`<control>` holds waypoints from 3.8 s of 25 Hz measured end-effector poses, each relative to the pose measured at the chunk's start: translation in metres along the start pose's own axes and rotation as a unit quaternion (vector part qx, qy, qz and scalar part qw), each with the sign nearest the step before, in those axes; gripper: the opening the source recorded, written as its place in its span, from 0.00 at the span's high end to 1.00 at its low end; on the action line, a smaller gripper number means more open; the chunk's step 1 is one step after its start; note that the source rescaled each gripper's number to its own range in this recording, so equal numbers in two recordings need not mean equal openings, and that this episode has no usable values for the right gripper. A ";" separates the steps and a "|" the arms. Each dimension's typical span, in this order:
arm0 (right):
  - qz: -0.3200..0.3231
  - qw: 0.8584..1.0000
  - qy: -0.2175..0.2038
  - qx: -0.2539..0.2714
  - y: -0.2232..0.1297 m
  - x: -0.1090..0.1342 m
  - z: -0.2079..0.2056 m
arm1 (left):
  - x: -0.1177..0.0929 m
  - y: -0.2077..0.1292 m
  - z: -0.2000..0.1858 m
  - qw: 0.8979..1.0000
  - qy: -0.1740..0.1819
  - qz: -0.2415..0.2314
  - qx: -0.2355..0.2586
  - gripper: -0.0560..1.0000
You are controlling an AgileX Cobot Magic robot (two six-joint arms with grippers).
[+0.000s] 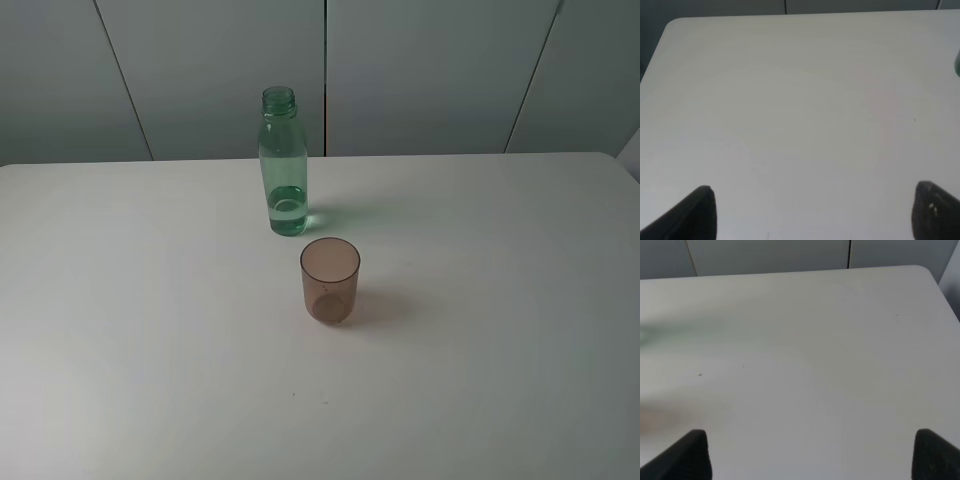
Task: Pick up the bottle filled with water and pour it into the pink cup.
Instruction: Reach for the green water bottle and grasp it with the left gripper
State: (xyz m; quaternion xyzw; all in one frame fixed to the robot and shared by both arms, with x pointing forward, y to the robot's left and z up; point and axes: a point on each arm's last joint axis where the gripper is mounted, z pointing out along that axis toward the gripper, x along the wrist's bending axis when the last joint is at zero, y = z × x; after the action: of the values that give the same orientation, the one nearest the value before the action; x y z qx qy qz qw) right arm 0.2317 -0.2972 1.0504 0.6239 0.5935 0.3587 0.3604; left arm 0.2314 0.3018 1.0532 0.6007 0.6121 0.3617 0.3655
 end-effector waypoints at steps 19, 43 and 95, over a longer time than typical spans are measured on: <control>0.000 1.000 0.000 0.000 0.000 0.000 0.000 | 0.000 0.000 0.000 1.000 -0.002 -0.001 0.000 0.01; 0.000 1.000 0.000 0.000 0.000 0.000 0.000 | -0.001 0.000 0.000 1.000 -0.005 -0.004 0.000 0.01; 0.000 1.000 0.000 0.000 0.000 0.000 0.000 | -0.023 0.086 0.226 0.990 -0.034 0.101 0.091 0.01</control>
State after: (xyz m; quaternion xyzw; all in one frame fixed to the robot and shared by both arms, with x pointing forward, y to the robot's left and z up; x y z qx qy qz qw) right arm 0.2317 -0.2972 1.0504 0.6239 0.5935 0.3587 0.3604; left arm 0.4712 0.2809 1.0231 0.7017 0.5662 0.3191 0.2919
